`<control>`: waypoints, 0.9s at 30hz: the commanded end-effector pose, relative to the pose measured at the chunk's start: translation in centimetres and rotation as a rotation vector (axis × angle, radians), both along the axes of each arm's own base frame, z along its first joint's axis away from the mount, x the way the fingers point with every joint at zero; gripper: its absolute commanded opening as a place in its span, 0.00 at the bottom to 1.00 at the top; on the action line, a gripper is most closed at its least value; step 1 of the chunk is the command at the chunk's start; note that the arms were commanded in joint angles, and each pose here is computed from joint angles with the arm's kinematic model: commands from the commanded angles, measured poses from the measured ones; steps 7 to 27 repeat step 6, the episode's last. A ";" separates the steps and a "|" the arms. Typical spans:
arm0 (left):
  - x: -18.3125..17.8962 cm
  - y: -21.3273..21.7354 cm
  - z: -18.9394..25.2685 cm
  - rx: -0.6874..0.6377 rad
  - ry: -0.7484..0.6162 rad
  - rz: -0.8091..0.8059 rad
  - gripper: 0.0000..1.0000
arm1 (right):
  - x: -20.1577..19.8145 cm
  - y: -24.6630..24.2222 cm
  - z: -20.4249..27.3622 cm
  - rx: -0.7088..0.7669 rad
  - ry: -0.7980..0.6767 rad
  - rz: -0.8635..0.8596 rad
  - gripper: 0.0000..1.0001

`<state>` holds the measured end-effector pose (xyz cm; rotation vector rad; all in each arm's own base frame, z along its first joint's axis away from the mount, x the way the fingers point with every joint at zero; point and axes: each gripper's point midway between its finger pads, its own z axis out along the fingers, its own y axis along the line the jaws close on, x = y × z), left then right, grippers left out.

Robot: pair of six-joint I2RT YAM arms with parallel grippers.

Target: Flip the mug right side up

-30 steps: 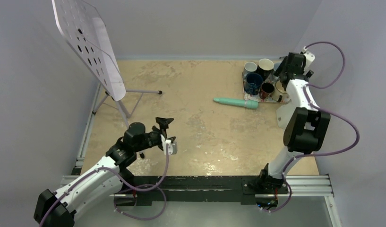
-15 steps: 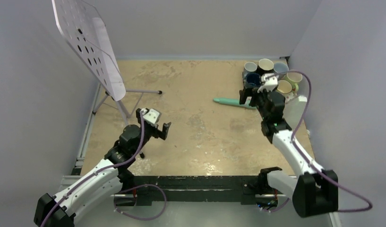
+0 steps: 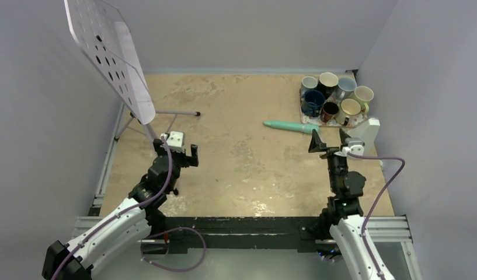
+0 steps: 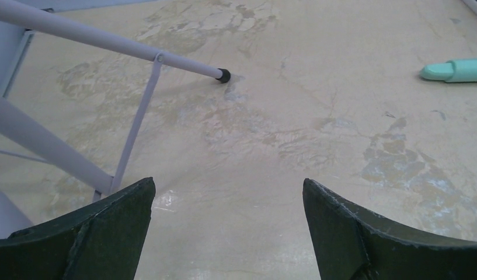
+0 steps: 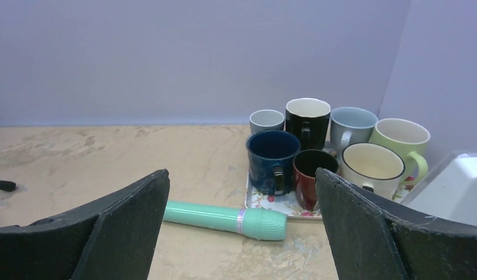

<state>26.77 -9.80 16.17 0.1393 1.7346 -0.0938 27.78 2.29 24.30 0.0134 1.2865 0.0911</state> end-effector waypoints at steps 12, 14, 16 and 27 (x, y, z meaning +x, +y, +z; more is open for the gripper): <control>0.1 2.7 0.5 0.025 -0.014 0.144 1.00 | -0.3 -1.5 -0.2 0.007 -0.020 -0.079 0.99; 0.1 2.7 0.5 0.025 -0.014 0.144 1.00 | -0.3 -1.5 -0.2 0.007 -0.020 -0.079 0.99; 0.1 2.7 0.5 0.025 -0.014 0.144 1.00 | -0.3 -1.5 -0.2 0.007 -0.020 -0.079 0.99; 0.1 2.7 0.5 0.025 -0.014 0.144 1.00 | -0.3 -1.5 -0.2 0.007 -0.020 -0.079 0.99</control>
